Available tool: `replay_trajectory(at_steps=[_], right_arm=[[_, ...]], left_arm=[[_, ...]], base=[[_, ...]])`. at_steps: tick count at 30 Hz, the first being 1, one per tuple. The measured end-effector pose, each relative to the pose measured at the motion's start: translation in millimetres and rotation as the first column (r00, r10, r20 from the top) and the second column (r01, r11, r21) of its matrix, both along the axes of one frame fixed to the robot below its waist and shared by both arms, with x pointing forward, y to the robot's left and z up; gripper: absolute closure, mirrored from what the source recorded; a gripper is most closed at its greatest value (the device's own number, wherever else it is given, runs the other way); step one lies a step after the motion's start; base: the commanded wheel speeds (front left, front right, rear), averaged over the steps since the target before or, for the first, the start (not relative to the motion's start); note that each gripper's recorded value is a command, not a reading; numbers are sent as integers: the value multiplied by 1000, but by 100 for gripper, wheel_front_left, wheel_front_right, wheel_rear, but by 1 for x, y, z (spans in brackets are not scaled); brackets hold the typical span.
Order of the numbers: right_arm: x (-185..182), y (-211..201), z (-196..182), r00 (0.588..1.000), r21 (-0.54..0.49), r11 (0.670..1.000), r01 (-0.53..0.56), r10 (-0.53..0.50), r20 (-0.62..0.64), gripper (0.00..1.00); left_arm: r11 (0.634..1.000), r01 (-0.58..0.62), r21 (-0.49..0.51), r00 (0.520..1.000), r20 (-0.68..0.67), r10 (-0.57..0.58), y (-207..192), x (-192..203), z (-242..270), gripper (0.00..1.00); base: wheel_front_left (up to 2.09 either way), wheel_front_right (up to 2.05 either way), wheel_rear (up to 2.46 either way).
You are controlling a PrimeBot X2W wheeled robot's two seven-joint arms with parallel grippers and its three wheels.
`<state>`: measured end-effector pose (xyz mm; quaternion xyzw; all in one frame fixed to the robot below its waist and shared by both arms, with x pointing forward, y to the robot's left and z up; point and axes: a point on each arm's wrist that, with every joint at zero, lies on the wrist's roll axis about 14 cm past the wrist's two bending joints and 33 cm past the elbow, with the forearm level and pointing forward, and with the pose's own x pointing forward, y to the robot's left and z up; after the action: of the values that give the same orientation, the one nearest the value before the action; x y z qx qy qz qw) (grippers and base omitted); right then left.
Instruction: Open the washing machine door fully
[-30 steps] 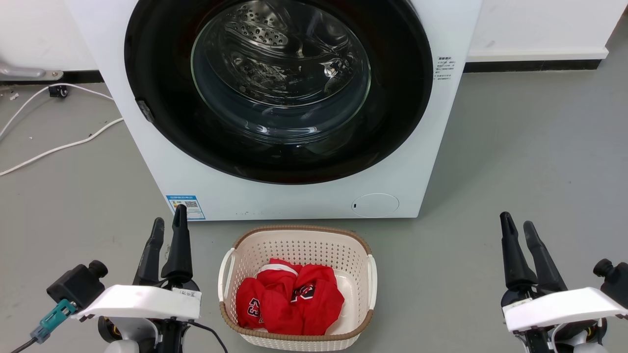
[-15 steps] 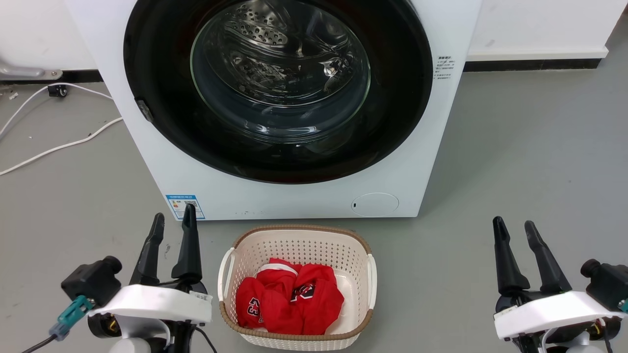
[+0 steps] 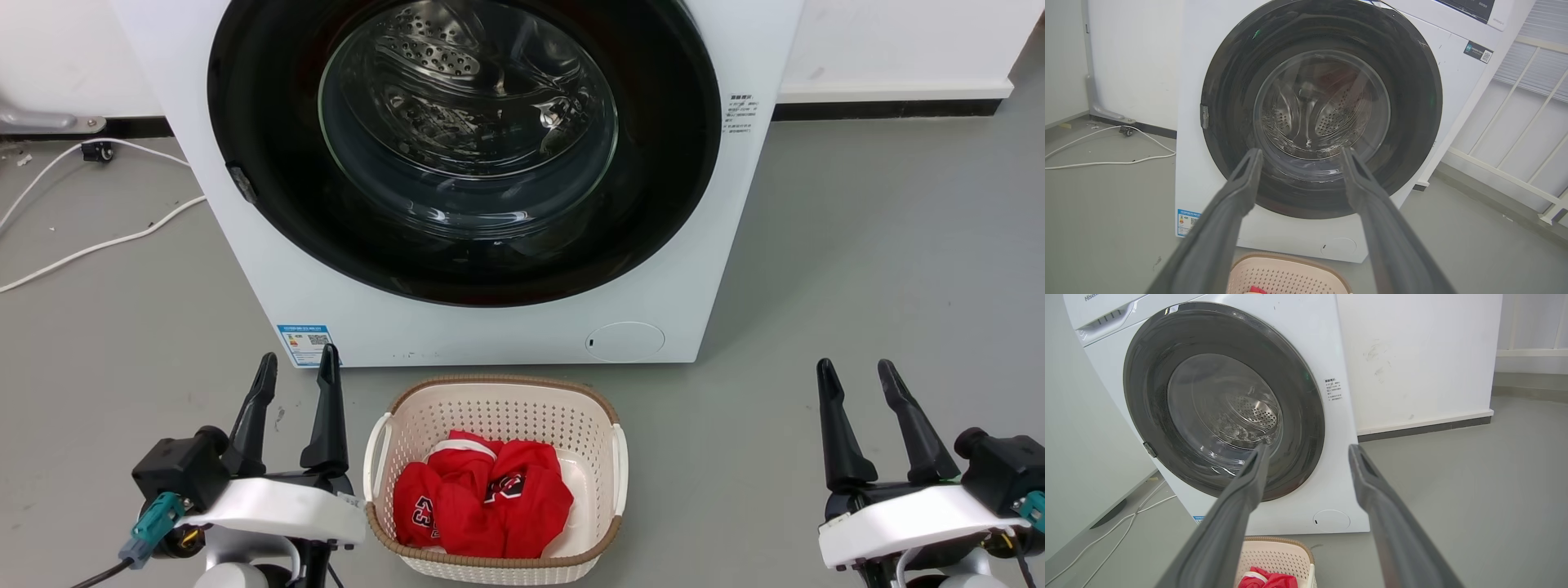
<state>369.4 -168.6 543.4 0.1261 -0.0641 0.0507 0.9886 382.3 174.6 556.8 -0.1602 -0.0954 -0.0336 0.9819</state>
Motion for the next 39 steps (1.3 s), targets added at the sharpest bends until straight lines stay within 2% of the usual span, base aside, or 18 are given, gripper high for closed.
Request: replay_trajectory(at_steps=[19,39], right_arm=[[-3,6,5,1000,-166,986,-8,12,20,0],[-4,10,1,1000,-251,968,-15,20,18,0]], left_arm=[[984,-31,178,999,29,27,0,-2,1,0],[950,-32,311,998,64,12,-8,-5,3,0]], base=[[0,0,0],[0,0,0]])
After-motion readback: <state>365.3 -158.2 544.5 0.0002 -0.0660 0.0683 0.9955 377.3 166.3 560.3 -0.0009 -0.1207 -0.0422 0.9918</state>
